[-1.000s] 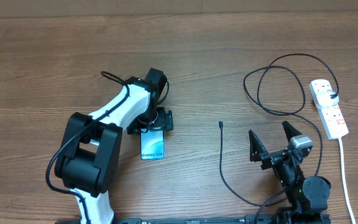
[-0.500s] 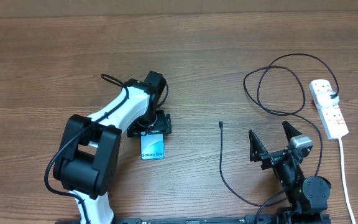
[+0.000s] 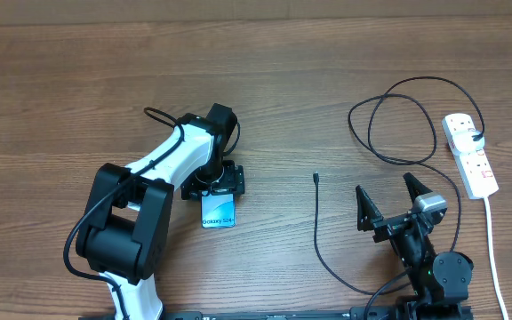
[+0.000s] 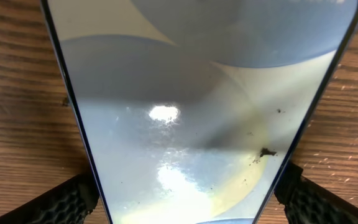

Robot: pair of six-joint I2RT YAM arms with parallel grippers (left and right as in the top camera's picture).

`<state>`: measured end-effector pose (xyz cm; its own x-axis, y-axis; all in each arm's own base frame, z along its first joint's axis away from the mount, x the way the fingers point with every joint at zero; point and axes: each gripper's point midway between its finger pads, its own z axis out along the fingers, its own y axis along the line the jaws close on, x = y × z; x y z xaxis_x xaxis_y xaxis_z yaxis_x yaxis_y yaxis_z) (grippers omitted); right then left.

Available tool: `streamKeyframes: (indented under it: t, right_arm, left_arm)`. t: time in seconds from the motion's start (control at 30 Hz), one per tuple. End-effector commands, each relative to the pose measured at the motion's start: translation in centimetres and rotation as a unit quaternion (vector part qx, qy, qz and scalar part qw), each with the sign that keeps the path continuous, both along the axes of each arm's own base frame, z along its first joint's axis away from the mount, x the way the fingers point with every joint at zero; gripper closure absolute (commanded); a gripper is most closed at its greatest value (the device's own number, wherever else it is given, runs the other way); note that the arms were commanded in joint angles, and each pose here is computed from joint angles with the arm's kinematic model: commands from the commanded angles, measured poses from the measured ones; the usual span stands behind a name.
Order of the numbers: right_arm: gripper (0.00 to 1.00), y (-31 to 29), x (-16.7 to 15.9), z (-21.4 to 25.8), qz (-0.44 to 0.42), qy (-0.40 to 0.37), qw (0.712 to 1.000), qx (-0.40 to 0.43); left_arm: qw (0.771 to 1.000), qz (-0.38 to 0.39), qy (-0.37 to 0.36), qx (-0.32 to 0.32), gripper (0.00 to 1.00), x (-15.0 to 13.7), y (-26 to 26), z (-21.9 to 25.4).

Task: Plug charger to phone and switch on socket
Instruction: 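Tilt the held phone upright with the left gripper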

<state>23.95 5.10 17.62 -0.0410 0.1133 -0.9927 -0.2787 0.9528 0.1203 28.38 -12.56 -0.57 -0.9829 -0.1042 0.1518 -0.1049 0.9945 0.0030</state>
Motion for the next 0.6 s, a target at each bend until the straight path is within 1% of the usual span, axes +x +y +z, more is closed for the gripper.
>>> streamKeyframes:
  t: [0.0,0.07,0.2,0.37,0.57]
  right_arm:
    - [0.00,0.0,0.0,-0.2,0.000,-0.001,1.000,0.002]
    - [0.00,0.0,0.0,-0.2,0.000,-0.001,1.000,0.002]
    - [0.00,0.0,0.0,-0.2,0.000,-0.001,1.000,0.002]
    - [0.00,0.0,0.0,-0.2,0.000,-0.001,1.000,0.002]
    - [0.00,0.0,0.0,-0.2,0.000,-0.001,1.000,0.002]
  left_arm:
    - [0.997,0.010,0.061,0.054,0.18,-3.1,2.1,-3.6]
    - [0.997,0.011,0.058,0.053,0.27,-3.0,2.1,-3.6]
    - [0.997,0.011,0.051,0.050,0.33,-2.5,1.9,-3.6]
    - [0.998,0.013,0.035,0.042,0.33,-1.0,1.3,-2.6]
    - [0.999,0.009,0.032,0.025,0.32,0.1,0.4,-1.1]
